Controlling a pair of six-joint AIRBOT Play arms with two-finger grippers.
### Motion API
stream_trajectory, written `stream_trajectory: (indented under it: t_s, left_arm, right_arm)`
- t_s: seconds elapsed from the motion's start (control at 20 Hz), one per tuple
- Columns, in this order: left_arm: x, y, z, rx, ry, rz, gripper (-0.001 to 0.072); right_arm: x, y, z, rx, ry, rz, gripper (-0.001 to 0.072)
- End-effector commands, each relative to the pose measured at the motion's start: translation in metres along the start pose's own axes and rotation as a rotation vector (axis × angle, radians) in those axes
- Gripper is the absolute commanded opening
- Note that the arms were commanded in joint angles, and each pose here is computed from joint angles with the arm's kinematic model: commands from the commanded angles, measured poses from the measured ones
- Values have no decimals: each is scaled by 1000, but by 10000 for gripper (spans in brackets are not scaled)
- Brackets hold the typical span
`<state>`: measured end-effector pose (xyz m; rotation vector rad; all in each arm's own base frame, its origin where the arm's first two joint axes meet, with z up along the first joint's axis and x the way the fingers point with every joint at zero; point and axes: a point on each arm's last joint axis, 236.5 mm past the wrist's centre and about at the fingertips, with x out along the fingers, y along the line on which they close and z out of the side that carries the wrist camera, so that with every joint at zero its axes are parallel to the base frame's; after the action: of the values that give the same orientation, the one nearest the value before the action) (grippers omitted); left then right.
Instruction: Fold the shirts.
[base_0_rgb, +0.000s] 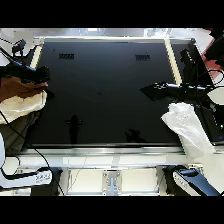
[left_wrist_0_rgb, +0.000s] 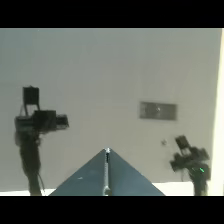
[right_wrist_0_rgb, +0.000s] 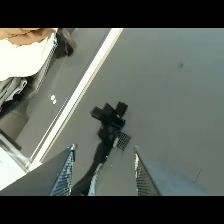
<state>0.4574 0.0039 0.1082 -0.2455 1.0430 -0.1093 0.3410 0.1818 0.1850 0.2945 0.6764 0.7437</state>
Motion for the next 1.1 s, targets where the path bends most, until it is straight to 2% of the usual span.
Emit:
stream_trajectory:
  t_s: [0.0,0.05,0.15,0.25,0.3,0.4,0.55,0.6,0.65,0.7,0.85,0.95,1.05]
  left_arm:
    - [-12,47,41,77,-168,191,408]
    - [-24,71,57,115,-228,292,711]
    - [-50,121,78,87,-321,474,714]
    - [-79,171,87,-110,-437,587,714]
    - [-95,197,91,-250,-522,602,713]
    - [-122,245,88,-555,-672,579,711]
    - [-114,306,44,-791,-604,594,711]
    - [-101,320,25,-847,-540,590,711]
    - [-89,332,7,-887,-474,588,711]
    - [-79,345,-11,-948,-422,582,712]
    - [-63,375,-50,-1133,-356,530,711]
    - [-56,387,-60,-1282,-370,420,711]
    - [-49,394,-65,-1341,-371,309,711]
  right_arm:
    - [-1,-8,18,2,-75,-37,405]
    - [-1,-10,22,4,-91,-42,405]
    - [-2,-10,22,4,-94,-43,405]
    - [-2,-11,27,6,-115,-51,406]
    - [-2,-11,27,8,-116,-48,405]
    - [-2,-11,28,9,-117,-48,408]
    - [-2,-10,27,12,-116,-43,412]
    - [-2,-8,29,18,-121,-37,446]
    - [-2,-6,30,26,-128,-27,565]
    - [-3,-4,32,38,-134,-16,650]
    - [-4,5,38,72,-161,23,651]
    - [-5,6,44,88,-188,30,650]
    - [-6,4,51,98,-215,27,650]
